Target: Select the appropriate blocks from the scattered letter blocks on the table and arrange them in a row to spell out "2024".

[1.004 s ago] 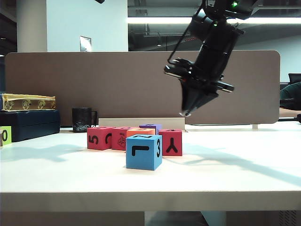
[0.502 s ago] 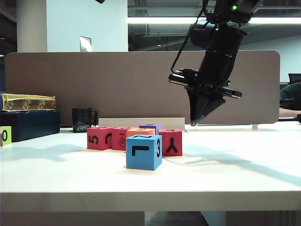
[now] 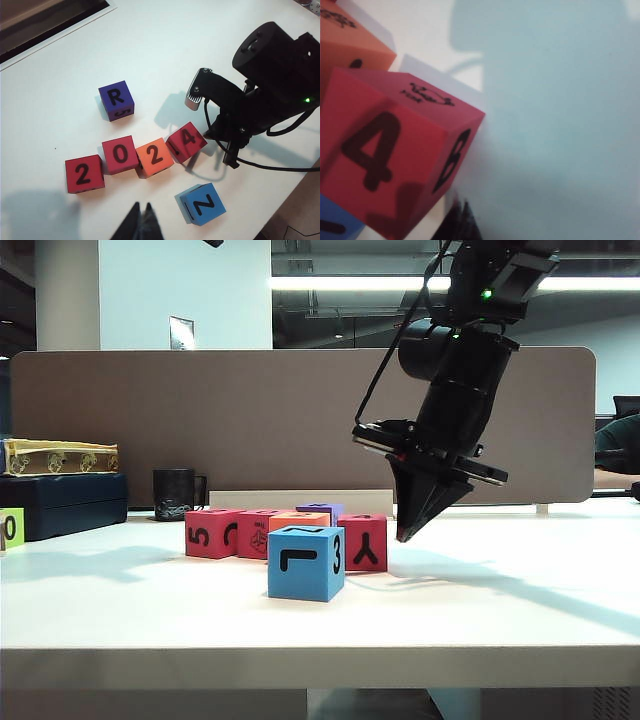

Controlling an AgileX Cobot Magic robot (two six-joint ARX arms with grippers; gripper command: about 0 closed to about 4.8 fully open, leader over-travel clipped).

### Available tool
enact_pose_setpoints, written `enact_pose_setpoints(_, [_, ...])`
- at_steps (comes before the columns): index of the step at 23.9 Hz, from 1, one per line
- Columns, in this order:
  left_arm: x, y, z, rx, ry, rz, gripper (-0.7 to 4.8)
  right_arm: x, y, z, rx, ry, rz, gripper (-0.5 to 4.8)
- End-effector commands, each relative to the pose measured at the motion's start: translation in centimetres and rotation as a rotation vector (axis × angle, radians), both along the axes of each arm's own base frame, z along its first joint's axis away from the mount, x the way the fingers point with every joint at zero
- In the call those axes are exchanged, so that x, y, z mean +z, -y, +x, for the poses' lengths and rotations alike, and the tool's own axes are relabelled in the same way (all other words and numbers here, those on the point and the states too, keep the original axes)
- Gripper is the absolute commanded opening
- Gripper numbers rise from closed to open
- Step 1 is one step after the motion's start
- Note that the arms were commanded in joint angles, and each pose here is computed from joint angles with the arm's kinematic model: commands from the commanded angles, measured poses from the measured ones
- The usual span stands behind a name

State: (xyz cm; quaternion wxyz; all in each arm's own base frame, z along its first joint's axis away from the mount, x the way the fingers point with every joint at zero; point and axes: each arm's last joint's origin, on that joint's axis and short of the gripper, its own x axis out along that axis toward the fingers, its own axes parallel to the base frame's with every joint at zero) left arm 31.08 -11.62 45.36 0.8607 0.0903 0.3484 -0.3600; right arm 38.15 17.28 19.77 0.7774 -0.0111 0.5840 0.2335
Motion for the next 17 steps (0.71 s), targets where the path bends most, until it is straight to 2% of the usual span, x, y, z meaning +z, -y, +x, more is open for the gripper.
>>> enact_pose_setpoints(1, [0.4, -0.1, -0.2, -0.002, 0.022, -0.005, -0.06, 0.2, -1.0, 0.1, 0.031, 0.034, 0.043, -0.03])
enact_pose_setpoints(12, [0.3, -0.1, -0.2, -0.002, 0.016, -0.003, -0.06, -0.2, -2.1, 0.2, 0.041, 0.071, 0.055, -0.03])
enact_pose_setpoints(17, [0.2, -0.4, 0.0, 0.079, 0.04, 0.076, -0.06, 1.0, -1.7, 0.3, -0.001, 0.153, -0.023, -0.03])
